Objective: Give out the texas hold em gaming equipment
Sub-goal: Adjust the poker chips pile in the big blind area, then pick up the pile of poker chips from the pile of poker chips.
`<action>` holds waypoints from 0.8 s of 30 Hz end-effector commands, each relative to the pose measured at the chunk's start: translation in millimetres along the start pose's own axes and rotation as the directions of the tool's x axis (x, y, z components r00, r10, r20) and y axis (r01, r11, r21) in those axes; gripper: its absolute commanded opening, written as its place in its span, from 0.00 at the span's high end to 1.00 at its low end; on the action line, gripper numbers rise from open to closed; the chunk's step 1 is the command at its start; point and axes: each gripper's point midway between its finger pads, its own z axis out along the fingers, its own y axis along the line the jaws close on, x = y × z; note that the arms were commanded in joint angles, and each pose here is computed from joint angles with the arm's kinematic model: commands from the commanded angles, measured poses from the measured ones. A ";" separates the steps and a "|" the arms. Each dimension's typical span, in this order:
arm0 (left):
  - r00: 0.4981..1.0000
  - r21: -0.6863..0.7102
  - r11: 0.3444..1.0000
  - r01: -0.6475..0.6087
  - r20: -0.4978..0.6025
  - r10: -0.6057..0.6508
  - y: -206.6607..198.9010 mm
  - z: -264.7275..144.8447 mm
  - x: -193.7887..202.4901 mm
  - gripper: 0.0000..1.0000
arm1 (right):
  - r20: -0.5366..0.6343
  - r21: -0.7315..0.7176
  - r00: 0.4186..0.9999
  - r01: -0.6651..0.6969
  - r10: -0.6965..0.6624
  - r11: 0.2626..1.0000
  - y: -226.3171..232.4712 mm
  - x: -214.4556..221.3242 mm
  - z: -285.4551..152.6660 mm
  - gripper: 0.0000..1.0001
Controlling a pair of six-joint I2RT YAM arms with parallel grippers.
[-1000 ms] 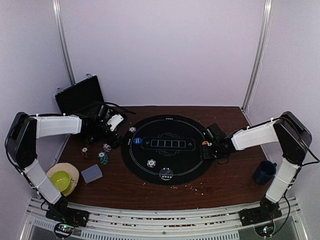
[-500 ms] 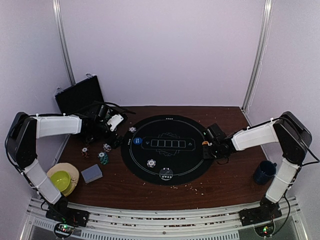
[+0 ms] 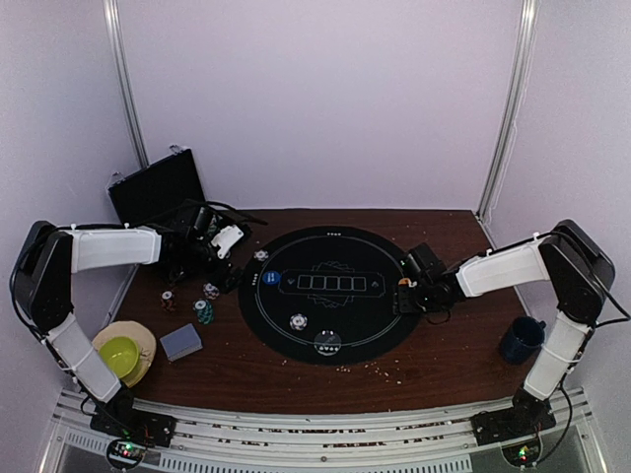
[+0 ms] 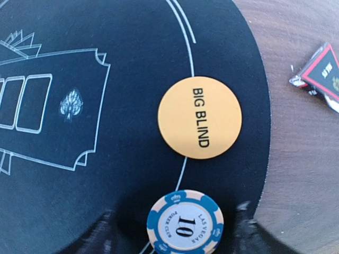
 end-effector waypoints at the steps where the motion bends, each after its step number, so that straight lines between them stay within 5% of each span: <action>1: 1.000 -0.035 0.999 0.000 0.025 0.001 10.7 -3.0 -8.7 0.02 | 0.031 -0.008 0.999 0.025 -0.024 1.000 8.7 -14.9 -22.9 0.18; 6: 0.999 -0.079 0.997 0.017 0.031 -0.015 33.1 -15.9 -9.9 0.02 | 0.104 -0.009 0.992 0.074 -0.072 0.997 26.9 -35.9 -63.2 0.00; 14: 0.999 -0.109 0.994 0.019 -0.034 -0.023 65.7 -34.4 7.0 0.02 | 0.220 -0.043 0.970 0.116 -0.103 0.992 38.9 -40.3 -118.6 0.00; 24: 0.987 -0.125 0.988 0.091 -0.119 -0.106 73.9 -66.5 63.9 0.02 | 0.281 -0.133 0.938 0.249 -0.204 0.959 98.5 5.3 -130.5 0.00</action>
